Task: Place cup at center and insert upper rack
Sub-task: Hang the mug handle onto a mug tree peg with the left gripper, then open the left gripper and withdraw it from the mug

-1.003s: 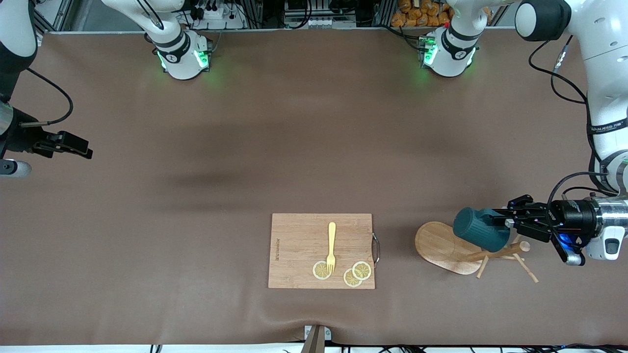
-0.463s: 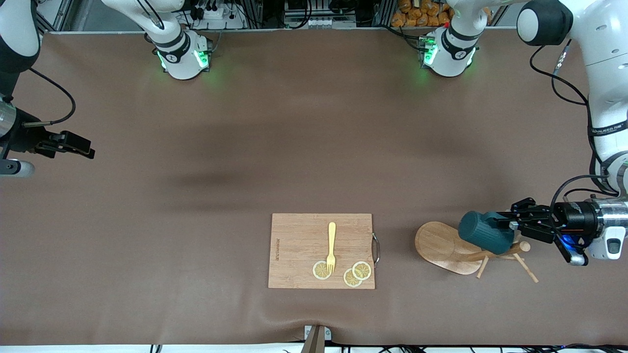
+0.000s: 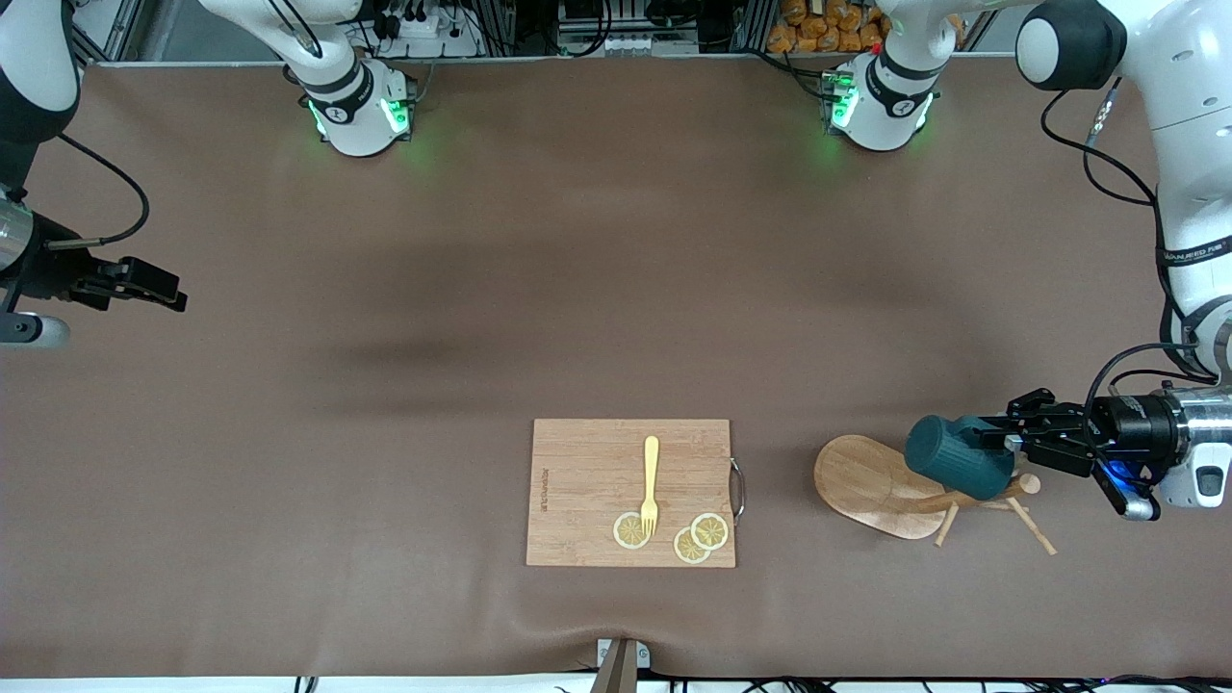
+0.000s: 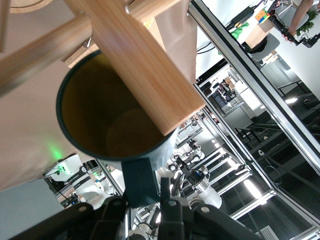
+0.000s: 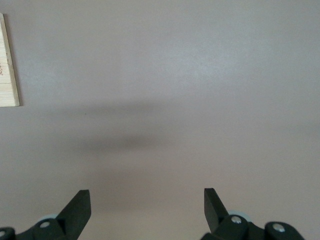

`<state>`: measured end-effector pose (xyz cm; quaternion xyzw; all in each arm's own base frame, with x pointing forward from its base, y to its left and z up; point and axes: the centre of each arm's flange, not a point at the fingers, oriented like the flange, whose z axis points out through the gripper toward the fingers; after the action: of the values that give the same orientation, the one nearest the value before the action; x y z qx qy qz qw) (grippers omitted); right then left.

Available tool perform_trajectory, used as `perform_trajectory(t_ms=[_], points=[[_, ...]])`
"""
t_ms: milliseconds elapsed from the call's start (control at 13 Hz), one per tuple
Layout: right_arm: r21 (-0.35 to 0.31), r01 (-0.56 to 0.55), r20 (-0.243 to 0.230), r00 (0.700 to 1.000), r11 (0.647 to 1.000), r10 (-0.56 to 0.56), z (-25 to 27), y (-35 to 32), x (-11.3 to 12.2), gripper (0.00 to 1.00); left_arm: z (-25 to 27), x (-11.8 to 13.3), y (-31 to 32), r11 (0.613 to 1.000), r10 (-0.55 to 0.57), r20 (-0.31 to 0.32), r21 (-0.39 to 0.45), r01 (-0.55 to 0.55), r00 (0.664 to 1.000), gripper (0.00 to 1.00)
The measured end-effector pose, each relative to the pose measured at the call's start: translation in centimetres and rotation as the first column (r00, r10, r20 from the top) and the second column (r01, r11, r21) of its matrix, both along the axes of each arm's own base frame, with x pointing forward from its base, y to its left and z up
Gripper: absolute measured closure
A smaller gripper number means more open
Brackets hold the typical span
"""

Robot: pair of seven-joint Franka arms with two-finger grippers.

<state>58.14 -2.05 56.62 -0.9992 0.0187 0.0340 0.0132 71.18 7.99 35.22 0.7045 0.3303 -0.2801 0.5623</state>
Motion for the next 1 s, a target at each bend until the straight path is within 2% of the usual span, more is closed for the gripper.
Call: perform_trajectory(t_ms=[540,695,772,926,1003], points=[[0.0,-0.007,0.0,1.0,1.0,0.007,0.0,0.4,0.0,0.0,0.3,0.0,-0.1,1.0,-0.004,0.004,0.001,0.004,1.0,0.01],[0.0,-0.007,0.0,1.0,1.0,0.007,0.0,0.4,0.0,0.0,1.0,0.0,0.1,1.0,-0.012,0.012,0.029,0.011,1.0,0.0],[0.0,-0.008,0.0,1.0,1.0,0.008,0.0,0.4,0.0,0.0,2.0,-0.2,-0.2,0.996,-0.033,0.02,0.078,0.031,0.999,0.0],[0.001,-0.009,-0.001,1.0,1.0,0.009,0.0,0.5,0.0,0.0,6.2,-0.3,-1.3,0.97,-0.065,0.076,0.238,0.045,0.995,0.0],[0.001,-0.009,-0.001,1.0,1.0,0.009,-0.1,0.5,0.0,0.0,9.0,-0.5,-2.3,0.944,-0.088,0.113,0.326,0.047,0.99,0.0]])
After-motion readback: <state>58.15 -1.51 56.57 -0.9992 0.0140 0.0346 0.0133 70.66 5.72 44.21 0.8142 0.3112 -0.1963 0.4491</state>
